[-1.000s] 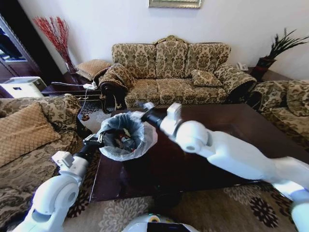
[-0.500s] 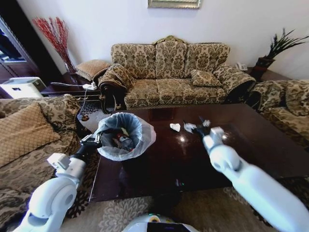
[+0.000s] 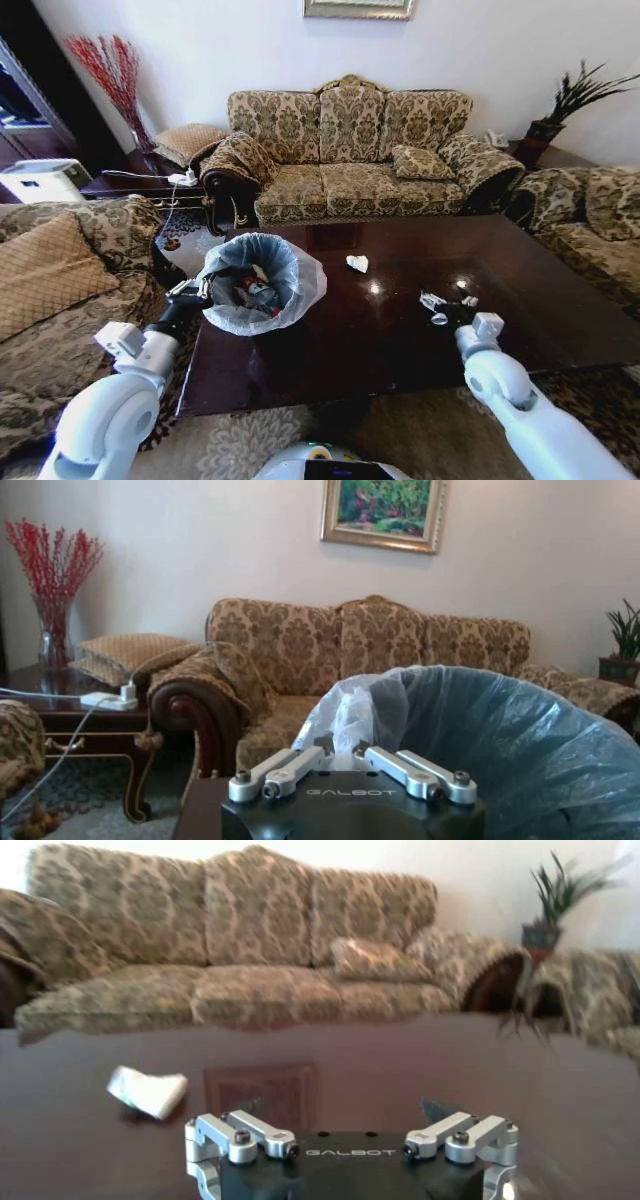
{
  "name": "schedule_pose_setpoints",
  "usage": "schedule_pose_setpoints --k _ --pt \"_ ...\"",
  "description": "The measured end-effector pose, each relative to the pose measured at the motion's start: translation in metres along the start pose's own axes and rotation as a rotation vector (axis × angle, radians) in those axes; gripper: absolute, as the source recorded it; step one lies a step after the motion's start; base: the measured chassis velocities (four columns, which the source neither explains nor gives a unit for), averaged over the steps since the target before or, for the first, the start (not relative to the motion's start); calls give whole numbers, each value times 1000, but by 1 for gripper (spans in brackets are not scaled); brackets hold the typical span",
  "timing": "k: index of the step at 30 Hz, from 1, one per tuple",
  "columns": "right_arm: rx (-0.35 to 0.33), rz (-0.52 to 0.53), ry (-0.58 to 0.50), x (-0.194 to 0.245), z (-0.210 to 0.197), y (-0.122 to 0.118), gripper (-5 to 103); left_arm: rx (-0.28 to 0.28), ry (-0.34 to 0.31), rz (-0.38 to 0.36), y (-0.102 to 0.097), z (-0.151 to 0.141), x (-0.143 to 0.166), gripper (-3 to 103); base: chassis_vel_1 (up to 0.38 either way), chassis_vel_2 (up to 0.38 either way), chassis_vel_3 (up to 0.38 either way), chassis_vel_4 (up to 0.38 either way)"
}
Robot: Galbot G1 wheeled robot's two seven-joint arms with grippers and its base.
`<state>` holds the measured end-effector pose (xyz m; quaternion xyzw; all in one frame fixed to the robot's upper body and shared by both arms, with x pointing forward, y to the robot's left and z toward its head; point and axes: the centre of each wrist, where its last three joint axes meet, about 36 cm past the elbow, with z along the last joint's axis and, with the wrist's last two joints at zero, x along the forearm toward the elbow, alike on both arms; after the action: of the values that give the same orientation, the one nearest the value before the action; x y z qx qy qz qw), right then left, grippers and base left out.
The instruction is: Move to the front of the table and place the trash on the table into the trash bin.
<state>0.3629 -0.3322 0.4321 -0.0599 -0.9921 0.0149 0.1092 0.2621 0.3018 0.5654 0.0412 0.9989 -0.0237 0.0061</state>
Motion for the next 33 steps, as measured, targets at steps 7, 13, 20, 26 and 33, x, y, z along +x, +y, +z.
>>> schedule_pose_setpoints --k 7,13,20,26,33 --pt "-47 38 103 -26 68 -8 100 3 12 14 -2 2 1 3 -107 -108 90 84" --pt "-92 -21 101 -41 96 -1 100 -3 15 27 -3 2 1 3 18 18 -8 -14" --pt "-102 -44 106 -62 109 13 100 -5 20 26 -2 5 5 3 8 6 -3 -6" --pt "-69 -26 102 -70 110 20 96 -6 12 30 -2 4 4 3 0 0 0 0" --pt "-60 -12 102 -75 111 26 74 -6 1 32 -2 3 2 3 0 0 0 0"
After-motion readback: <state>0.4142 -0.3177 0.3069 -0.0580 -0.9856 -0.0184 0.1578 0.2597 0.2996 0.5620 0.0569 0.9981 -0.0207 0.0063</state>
